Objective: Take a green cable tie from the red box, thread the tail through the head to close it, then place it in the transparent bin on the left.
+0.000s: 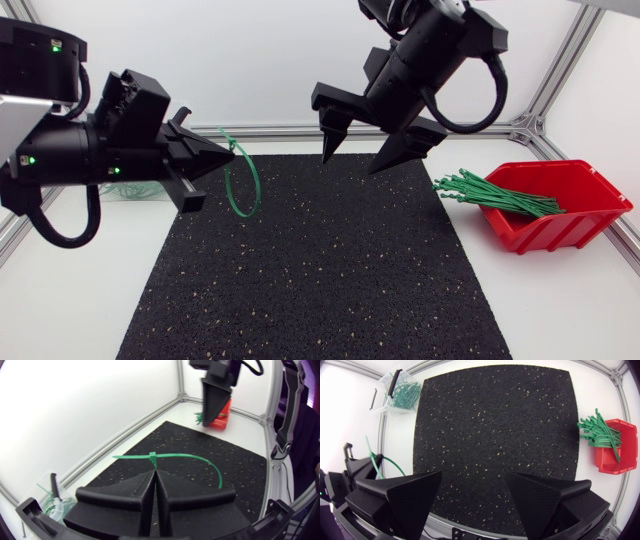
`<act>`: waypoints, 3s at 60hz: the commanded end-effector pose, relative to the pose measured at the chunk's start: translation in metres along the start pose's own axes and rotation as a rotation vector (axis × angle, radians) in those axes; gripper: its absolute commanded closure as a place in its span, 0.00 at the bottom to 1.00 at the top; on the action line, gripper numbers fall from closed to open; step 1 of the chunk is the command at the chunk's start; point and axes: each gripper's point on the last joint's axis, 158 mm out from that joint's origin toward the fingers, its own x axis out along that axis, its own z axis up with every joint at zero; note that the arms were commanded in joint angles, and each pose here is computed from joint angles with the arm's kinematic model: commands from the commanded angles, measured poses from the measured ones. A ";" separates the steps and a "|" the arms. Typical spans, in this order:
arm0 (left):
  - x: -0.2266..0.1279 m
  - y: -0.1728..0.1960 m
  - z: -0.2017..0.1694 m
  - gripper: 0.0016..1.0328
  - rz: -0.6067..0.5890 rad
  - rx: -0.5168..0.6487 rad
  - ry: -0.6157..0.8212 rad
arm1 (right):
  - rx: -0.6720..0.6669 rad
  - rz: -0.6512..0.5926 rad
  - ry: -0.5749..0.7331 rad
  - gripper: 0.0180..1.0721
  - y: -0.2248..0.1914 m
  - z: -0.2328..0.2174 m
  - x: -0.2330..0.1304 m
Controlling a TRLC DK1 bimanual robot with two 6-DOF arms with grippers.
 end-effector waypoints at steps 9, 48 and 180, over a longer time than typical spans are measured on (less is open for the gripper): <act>-0.004 0.129 -0.015 0.97 0.294 -0.049 0.097 | -0.049 -0.153 -0.068 0.05 -0.037 0.009 0.008; -0.058 0.375 -0.051 0.97 0.915 -0.131 0.155 | -0.079 -0.312 -0.353 0.05 -0.085 0.033 -0.029; -0.130 0.235 -0.015 0.03 0.853 -0.288 0.096 | -0.027 -0.400 -0.729 0.05 -0.173 -0.036 -0.154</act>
